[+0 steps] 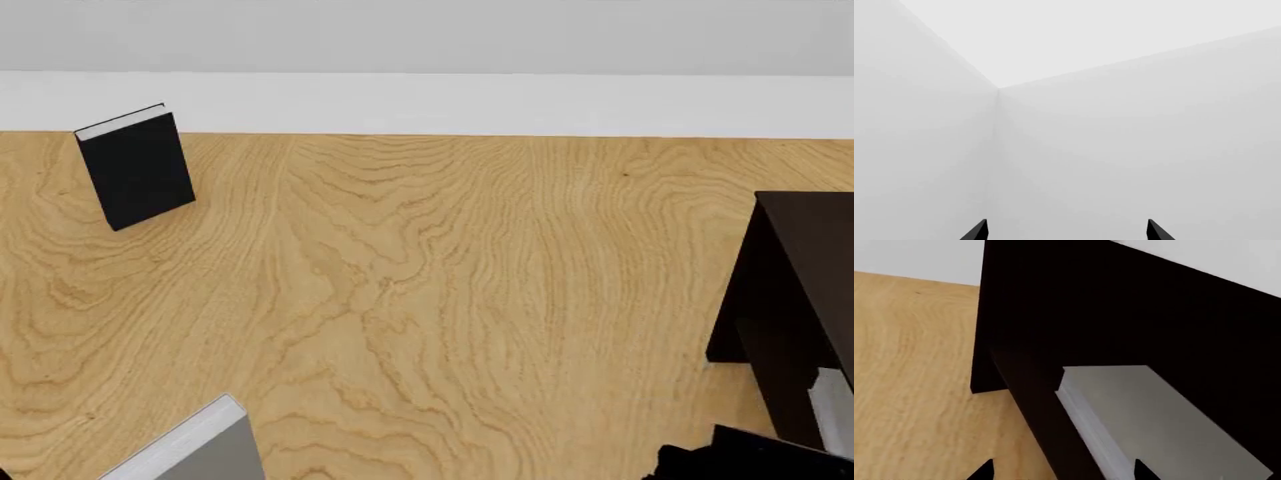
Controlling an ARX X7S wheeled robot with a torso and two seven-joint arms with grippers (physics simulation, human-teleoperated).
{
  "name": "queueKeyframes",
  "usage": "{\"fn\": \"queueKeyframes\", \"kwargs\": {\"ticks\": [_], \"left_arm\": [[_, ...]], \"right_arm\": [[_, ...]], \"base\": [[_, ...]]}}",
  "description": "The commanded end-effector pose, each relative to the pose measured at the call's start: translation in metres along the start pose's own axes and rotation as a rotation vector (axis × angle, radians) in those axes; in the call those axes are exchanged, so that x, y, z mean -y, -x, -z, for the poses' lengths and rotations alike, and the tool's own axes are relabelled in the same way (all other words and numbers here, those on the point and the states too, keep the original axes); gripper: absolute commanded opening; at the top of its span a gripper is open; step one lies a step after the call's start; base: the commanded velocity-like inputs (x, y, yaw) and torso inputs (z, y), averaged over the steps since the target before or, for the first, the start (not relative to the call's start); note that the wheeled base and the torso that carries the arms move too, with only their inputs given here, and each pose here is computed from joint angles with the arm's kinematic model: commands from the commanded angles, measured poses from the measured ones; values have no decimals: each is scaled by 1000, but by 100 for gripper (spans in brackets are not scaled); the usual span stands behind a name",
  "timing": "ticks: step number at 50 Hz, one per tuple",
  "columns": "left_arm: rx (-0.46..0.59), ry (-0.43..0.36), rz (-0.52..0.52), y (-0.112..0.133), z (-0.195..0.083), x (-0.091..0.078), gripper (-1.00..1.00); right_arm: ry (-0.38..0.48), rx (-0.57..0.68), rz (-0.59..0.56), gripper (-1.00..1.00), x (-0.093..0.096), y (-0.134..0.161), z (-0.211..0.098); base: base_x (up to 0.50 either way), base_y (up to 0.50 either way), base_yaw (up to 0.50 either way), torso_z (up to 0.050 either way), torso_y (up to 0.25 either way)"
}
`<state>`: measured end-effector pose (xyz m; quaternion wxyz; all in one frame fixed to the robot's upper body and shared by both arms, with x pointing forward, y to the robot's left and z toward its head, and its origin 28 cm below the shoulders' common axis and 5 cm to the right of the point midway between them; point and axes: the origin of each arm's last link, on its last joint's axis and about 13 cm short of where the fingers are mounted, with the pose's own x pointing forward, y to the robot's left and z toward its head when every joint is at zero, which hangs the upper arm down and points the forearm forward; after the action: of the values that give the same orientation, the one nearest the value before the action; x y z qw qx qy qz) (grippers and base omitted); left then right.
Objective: Pick up the book on the right and place it on the cabinet shelf.
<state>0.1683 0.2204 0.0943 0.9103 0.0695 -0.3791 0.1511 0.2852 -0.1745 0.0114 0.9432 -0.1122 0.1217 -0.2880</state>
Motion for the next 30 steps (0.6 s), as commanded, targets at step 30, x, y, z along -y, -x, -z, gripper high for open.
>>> {"fn": "queueKeyframes", "kwargs": {"ticks": [30], "left_arm": [[7, 3, -17, 1, -2, -2, 100]], "right_arm": [[62, 198, -288, 100, -29, 25, -26]], "base": [[-6, 4, -1, 2, 8]]}}
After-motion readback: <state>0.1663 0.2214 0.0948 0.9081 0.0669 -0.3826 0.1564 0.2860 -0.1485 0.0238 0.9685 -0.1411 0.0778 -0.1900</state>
